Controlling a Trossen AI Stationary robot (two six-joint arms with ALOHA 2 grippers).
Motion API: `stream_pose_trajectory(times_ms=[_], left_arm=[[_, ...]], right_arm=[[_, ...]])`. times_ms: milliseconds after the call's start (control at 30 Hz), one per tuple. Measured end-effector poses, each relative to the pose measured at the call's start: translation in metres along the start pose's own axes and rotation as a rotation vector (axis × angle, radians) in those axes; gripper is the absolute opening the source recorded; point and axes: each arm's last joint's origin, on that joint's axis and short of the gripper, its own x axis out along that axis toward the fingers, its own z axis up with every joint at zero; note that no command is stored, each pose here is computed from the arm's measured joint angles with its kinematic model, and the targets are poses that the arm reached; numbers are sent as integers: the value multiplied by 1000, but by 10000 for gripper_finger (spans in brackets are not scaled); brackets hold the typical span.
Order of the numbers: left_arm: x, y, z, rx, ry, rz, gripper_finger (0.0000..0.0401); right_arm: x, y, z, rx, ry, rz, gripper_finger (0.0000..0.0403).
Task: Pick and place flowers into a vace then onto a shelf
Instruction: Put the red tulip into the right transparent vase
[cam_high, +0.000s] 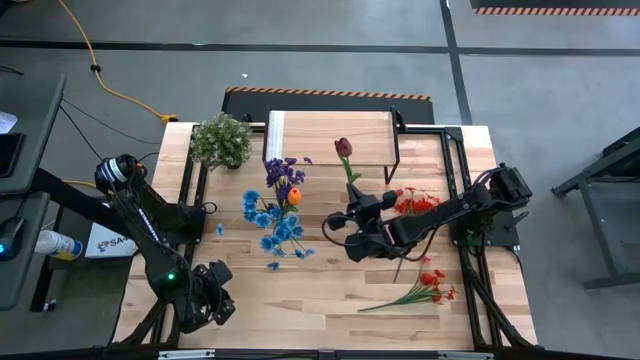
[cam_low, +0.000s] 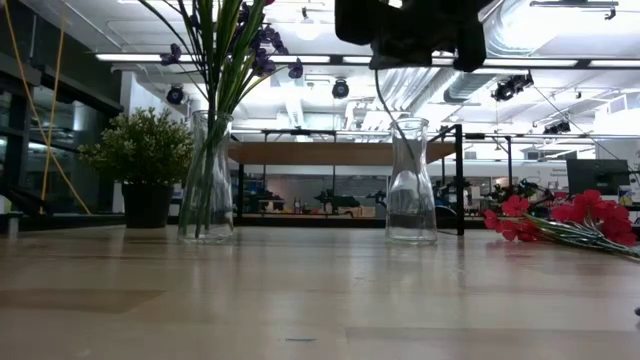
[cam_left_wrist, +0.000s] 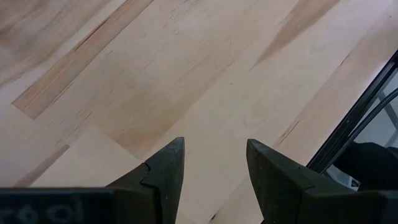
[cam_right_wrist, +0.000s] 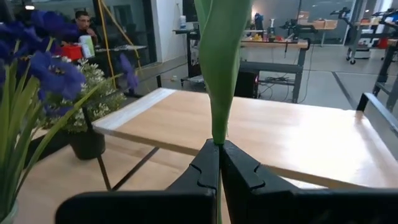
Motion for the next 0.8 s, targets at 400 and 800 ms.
stream_pose_trajectory(times_ms=[400, 800], left_arm=[[0, 0, 0, 0, 0, 1, 207], [0, 0, 0, 0, 0, 1, 207]], right_arm=[[0, -4, -6, -24, 59, 39, 0], [0, -3, -8, -15, 88, 62, 0]])
